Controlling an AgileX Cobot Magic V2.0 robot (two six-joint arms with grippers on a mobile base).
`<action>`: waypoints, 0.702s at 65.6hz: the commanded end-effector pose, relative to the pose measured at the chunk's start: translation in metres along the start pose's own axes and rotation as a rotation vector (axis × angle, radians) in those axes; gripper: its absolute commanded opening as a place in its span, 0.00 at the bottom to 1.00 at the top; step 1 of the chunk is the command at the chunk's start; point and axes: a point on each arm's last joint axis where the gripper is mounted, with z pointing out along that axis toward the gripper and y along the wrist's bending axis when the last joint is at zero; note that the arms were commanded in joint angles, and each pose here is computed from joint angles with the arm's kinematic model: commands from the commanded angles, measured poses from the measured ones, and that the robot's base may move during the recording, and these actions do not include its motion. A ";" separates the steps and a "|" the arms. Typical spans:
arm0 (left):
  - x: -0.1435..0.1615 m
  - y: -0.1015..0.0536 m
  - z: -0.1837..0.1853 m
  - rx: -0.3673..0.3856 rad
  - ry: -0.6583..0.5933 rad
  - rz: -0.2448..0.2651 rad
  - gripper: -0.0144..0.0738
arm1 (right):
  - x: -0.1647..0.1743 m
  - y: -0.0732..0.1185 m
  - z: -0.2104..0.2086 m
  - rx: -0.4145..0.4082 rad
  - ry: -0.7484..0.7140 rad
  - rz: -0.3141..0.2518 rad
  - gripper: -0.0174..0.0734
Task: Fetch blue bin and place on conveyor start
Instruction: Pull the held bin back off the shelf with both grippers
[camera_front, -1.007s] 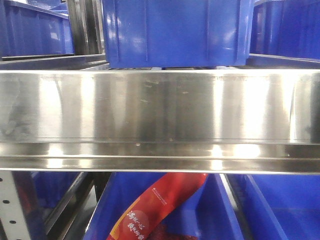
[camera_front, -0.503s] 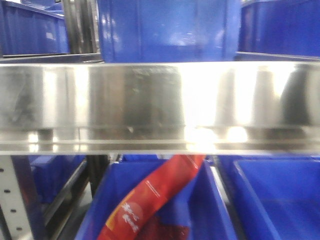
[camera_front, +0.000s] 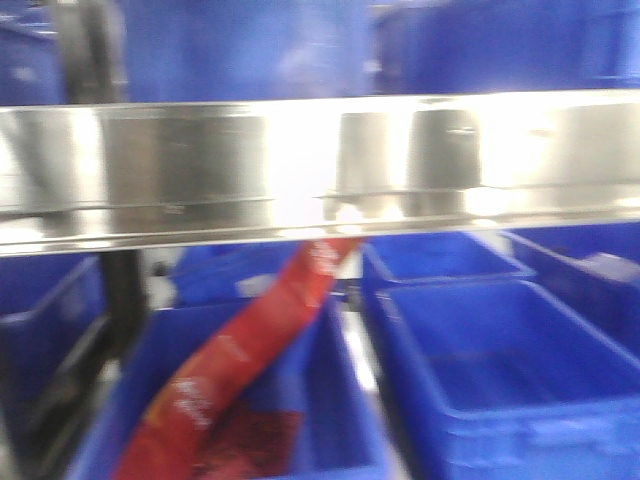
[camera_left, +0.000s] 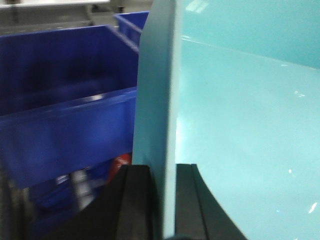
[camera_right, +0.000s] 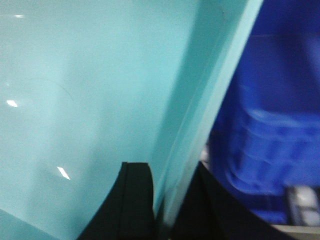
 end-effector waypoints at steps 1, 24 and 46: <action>-0.014 -0.001 -0.011 0.029 -0.115 -0.026 0.04 | -0.003 -0.002 -0.008 0.027 -0.030 -0.044 0.02; -0.014 -0.001 -0.011 0.029 -0.115 -0.026 0.04 | -0.003 -0.002 -0.008 0.027 -0.030 -0.044 0.02; -0.014 -0.001 -0.011 0.029 -0.115 -0.026 0.04 | -0.003 -0.002 -0.008 0.027 -0.030 -0.044 0.02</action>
